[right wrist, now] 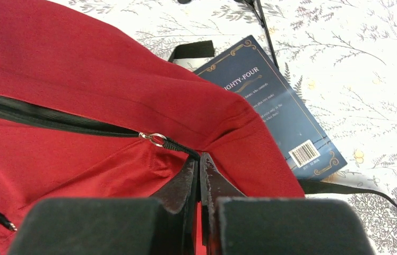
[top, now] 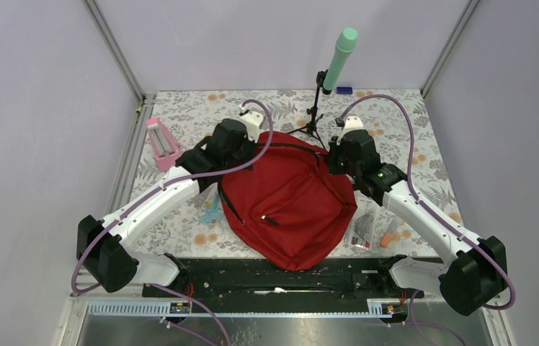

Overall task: Pack the student bag
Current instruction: Unzip the student bag at the center of the board.

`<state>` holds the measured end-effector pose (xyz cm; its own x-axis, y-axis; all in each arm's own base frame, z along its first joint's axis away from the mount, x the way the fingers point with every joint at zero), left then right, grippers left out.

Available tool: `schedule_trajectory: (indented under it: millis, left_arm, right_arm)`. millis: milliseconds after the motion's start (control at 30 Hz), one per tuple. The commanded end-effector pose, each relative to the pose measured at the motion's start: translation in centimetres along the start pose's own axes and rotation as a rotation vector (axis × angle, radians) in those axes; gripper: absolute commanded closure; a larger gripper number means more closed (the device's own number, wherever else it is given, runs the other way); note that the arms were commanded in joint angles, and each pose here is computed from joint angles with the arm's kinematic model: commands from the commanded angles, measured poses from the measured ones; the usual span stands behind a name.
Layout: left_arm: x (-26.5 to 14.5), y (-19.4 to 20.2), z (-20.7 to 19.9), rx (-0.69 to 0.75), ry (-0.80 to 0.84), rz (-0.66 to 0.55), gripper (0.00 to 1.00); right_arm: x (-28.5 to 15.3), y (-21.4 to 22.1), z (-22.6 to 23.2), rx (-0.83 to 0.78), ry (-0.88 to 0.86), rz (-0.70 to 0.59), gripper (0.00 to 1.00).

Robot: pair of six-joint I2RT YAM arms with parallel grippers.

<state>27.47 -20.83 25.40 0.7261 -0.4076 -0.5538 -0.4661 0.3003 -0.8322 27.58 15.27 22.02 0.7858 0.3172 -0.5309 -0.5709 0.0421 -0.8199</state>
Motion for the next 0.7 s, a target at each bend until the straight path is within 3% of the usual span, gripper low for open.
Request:
schedule_trajectory:
  millis: [0,400,667]
  left_arm:
    - [-3.5,-5.2,1.9,-0.158,0.032,-0.211,1.0]
    - [-6.8,-7.1,4.3,-0.318,0.13,-0.358,1.0]
    - [-9.0,-7.4,4.1,-0.299,0.169,-0.431,1.0]
  right_arm:
    - [0.0,1.5,-2.4,0.029,0.172,0.029,1.0]
    - [-0.5,3.7,-3.8,0.065,0.26,0.05,1.0]
    - [-4.4,-1.6,-3.4,-0.006,0.251,-0.108,1.0]
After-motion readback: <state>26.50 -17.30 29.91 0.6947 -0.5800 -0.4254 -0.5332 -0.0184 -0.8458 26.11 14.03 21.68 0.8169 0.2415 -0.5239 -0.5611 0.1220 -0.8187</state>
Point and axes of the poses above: each gripper's point midway between its finger pads, its own x axis out along the fingers, its own z axis along the line the jaws close on, y = z × x, the point moved 6 cm from there along -x, back along the fingers, and after that the axes turned 1 degree about x, right-handed, at the moved point
